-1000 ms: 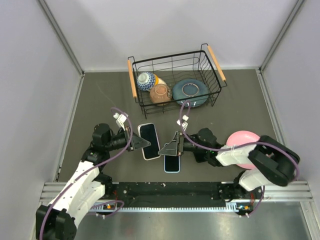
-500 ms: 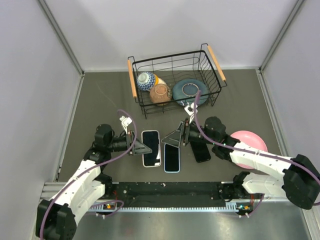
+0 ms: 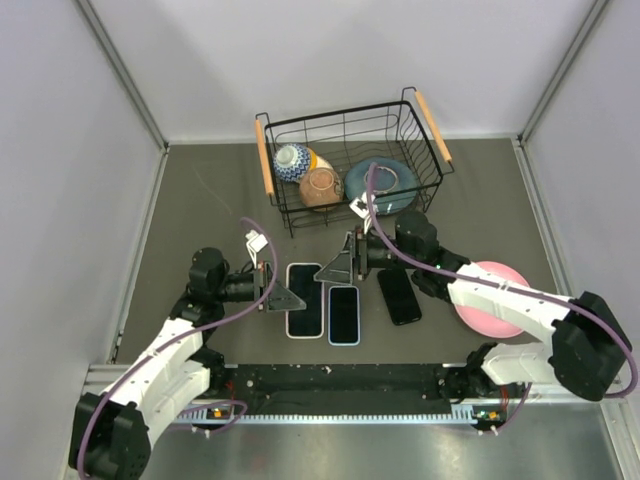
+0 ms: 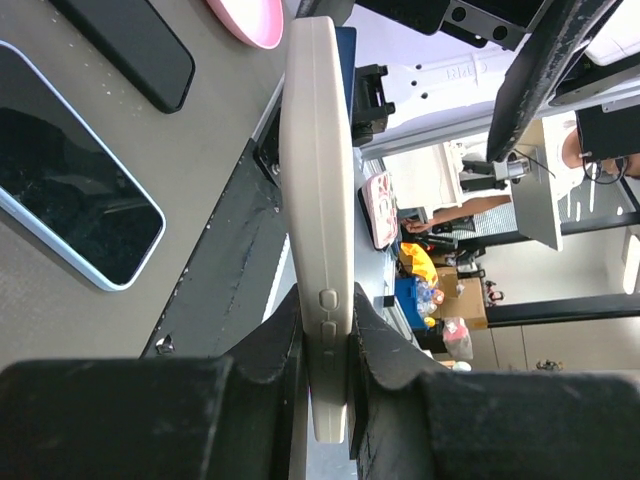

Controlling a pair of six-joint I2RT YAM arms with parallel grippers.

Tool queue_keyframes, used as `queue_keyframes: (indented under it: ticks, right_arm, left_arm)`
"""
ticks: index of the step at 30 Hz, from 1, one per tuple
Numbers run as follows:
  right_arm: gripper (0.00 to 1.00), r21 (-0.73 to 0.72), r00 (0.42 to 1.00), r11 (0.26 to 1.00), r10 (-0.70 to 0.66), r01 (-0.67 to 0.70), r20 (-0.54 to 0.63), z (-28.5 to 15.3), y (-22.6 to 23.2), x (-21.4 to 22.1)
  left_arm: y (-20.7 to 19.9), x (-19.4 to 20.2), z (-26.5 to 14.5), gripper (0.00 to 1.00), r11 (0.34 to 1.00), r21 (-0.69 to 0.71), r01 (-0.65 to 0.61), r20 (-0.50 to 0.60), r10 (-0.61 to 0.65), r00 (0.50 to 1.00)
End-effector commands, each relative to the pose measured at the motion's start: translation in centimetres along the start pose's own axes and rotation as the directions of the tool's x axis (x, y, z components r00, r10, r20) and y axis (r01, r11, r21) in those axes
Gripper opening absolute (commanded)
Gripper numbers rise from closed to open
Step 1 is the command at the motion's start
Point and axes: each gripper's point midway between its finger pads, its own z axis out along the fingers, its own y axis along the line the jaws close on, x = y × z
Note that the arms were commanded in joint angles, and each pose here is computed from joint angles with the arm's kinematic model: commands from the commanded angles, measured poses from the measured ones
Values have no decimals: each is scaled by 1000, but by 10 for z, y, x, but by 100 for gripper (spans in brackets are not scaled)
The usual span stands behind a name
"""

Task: Put the phone into the phone case

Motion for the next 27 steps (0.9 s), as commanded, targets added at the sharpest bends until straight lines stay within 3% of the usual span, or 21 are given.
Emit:
queue_keyframes:
  ticks: [1,10,13,16,17,21,27]
  right_arm:
    - [68,-68,999,997,-47,48,16,7,18,-22]
    - [60,-136,999,990,-49,47,-10,14,25,-23]
    - [52,-168,999,985,-46,43,-11,14,30,-25]
    - [36,-182,999,983,-37,36,-3,12,33,-26]
    - [25,-198,999,979,-45,45,4,12,37,-29]
    - [0,-201,999,979,-39,38,1,13,40,-32]
    - [0,-83,999,995,54,-53,10,15,26,-37]
  left_arm:
    - [-22,0,-1,0,992,80,-101,-35,104,994]
    - [-23,-1,-2,0,991,75,-113,-48,117,992]
    - [-21,-1,-1,0,992,72,-104,-51,108,993]
    - [-14,-2,0,0,996,44,-76,-45,78,996]
    - [-12,-4,1,0,997,28,-68,-39,69,997]
    - [9,-6,3,0,998,-70,3,-41,-6,999]
    - [40,-16,1,0,968,-250,34,-18,-40,999]
